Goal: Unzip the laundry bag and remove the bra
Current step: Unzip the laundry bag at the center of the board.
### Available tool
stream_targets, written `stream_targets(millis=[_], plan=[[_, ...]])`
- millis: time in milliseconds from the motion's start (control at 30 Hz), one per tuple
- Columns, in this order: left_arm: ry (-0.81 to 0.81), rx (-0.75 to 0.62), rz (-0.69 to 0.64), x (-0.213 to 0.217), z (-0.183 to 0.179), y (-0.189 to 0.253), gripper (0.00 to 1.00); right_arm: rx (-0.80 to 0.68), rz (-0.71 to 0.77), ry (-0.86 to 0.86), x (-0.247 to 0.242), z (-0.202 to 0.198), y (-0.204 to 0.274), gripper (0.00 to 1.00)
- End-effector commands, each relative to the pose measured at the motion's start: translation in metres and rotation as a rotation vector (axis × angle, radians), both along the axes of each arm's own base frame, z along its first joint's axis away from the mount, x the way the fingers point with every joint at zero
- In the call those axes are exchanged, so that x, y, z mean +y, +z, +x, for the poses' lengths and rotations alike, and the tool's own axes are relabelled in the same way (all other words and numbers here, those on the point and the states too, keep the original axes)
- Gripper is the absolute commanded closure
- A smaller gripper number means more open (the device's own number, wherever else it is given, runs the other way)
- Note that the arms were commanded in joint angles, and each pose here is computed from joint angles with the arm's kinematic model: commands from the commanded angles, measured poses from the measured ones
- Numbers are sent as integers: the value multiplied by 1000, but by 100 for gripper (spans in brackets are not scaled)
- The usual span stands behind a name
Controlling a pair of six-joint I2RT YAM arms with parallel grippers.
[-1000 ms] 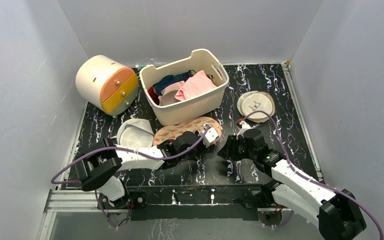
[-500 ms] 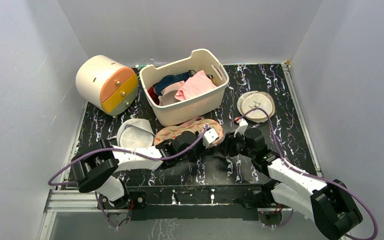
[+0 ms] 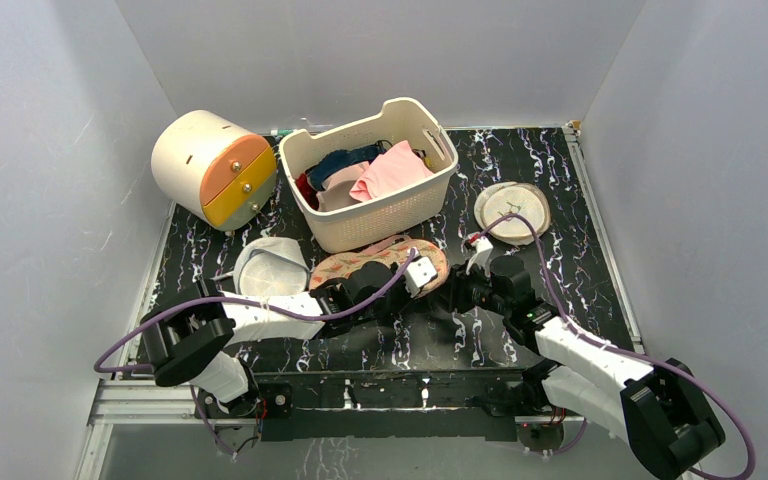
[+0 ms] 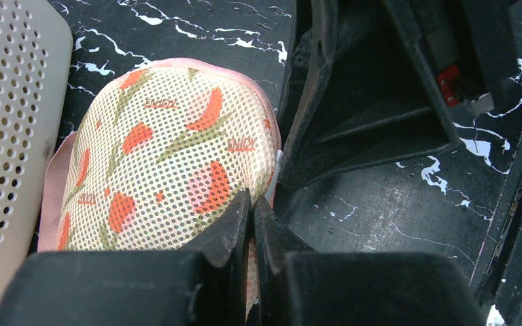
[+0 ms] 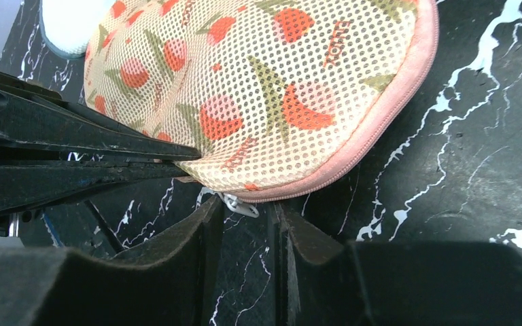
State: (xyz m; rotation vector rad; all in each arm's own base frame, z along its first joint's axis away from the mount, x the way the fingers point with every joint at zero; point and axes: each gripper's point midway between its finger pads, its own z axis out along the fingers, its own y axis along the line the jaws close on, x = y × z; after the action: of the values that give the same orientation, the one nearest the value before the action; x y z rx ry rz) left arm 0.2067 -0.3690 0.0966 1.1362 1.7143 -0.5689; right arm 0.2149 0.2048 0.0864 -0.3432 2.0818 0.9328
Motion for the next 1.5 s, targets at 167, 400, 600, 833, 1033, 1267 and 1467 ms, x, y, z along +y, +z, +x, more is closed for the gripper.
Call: stream_targets(millis=[167, 400, 600, 833, 1033, 1267, 1467], plan=[[-18, -38, -110, -13, 2, 42, 100, -74, 59, 43, 10, 5, 17, 81], [-18, -42, -111, -12, 3, 44, 100, -65, 35, -9, 5, 12, 16, 94], [-17, -53, -113, -11, 3, 46, 100, -21, -19, -122, -9, 23, 9, 100], [-17, -66, -104, -10, 5, 47, 100, 17, -118, -354, -43, 44, 13, 100], [-43, -66, -91, -12, 2, 45, 100, 37, -175, -474, -67, 61, 11, 100], [-56, -49, -57, -15, 2, 39, 100, 64, -128, -399, -59, 57, 18, 100], [-104, 4, -2, -23, -6, 38, 60, 99, -56, -248, -36, 35, 37, 100]])
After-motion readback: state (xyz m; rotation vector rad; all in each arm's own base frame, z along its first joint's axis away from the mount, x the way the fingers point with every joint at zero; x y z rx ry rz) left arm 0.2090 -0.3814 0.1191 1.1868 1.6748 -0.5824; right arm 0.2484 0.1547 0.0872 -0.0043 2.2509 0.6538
